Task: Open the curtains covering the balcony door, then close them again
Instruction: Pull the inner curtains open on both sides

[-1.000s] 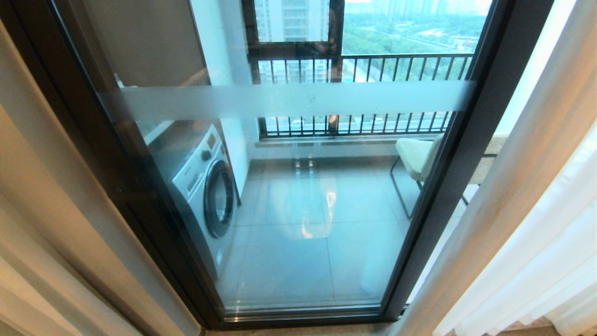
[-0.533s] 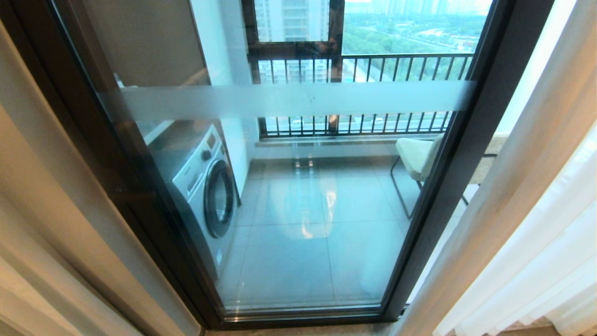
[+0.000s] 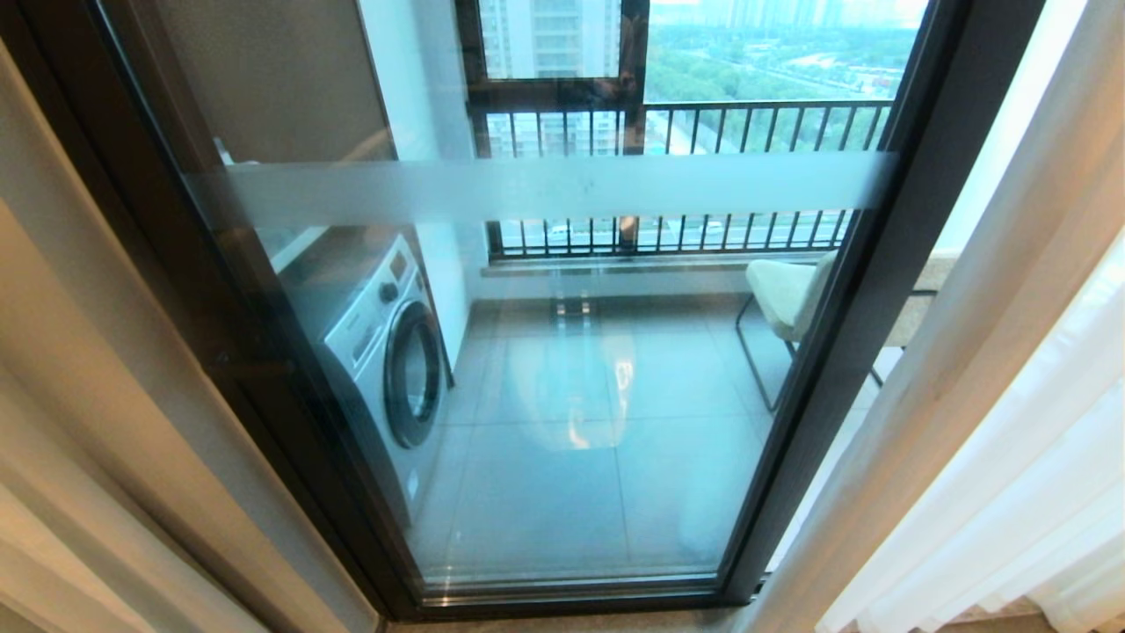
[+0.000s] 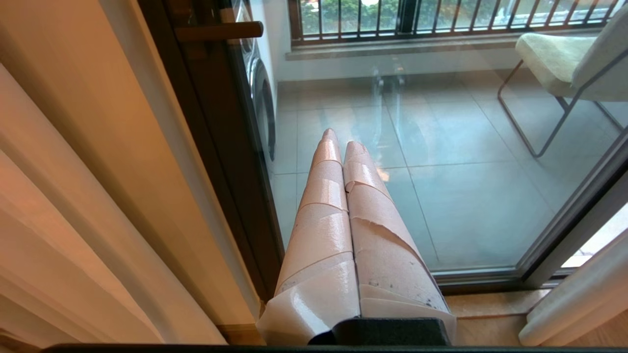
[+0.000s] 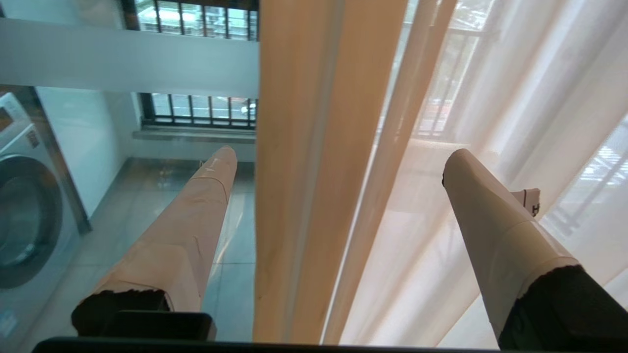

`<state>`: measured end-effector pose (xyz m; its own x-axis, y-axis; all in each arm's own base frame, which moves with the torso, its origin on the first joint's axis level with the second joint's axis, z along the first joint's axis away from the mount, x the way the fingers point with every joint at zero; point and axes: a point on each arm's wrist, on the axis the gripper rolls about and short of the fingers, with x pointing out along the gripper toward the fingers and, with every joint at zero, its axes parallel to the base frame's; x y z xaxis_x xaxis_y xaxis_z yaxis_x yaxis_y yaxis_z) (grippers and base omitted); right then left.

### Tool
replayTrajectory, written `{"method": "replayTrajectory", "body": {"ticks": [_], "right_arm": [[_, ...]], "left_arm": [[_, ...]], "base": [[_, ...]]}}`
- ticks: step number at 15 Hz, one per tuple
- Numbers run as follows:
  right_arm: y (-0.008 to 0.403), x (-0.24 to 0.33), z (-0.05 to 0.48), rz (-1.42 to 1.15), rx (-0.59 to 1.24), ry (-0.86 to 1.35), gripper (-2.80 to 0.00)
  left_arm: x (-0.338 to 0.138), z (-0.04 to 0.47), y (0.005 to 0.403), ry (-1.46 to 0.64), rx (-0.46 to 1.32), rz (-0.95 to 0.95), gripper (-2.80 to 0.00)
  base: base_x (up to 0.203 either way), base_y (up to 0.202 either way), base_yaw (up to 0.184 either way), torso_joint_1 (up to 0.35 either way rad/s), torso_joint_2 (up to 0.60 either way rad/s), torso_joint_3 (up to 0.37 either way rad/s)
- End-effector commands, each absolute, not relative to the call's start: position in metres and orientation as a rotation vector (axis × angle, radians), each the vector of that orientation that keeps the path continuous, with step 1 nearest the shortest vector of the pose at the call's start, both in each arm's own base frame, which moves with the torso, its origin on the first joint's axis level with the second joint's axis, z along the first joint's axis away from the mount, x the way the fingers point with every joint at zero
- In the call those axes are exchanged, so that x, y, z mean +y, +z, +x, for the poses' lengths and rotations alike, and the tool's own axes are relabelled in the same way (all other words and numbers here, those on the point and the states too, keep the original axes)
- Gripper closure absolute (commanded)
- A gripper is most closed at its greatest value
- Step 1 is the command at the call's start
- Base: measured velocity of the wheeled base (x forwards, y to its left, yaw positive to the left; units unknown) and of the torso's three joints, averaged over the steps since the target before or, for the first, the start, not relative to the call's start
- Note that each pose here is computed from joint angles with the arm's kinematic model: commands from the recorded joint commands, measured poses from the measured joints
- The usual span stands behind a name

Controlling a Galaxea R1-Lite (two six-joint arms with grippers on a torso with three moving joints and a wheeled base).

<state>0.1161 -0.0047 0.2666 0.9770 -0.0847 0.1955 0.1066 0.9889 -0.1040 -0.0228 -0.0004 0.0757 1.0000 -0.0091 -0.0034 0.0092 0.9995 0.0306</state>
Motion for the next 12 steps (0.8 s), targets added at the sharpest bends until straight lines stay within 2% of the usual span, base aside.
{"method": "replayTrajectory", "body": {"ticks": [1,12], "right_arm": [[0.266,-0.008,0.125,-0.120,-0.183,-0.117,-2.80],[0.265,-0.011,0.187,-0.113,-0.196,-0.112,-2.80]], "left_arm": [[0.000,-0.023,0.076,-0.009,0.003,0.031,0.00],[0.000,-0.023,0.076,-0.009,0.003,0.031,0.00]], "base": [[0.000,0.000,0.000,0.000,0.00,0.000],[0.000,0.000,0.000,0.000,0.00,0.000]]}}
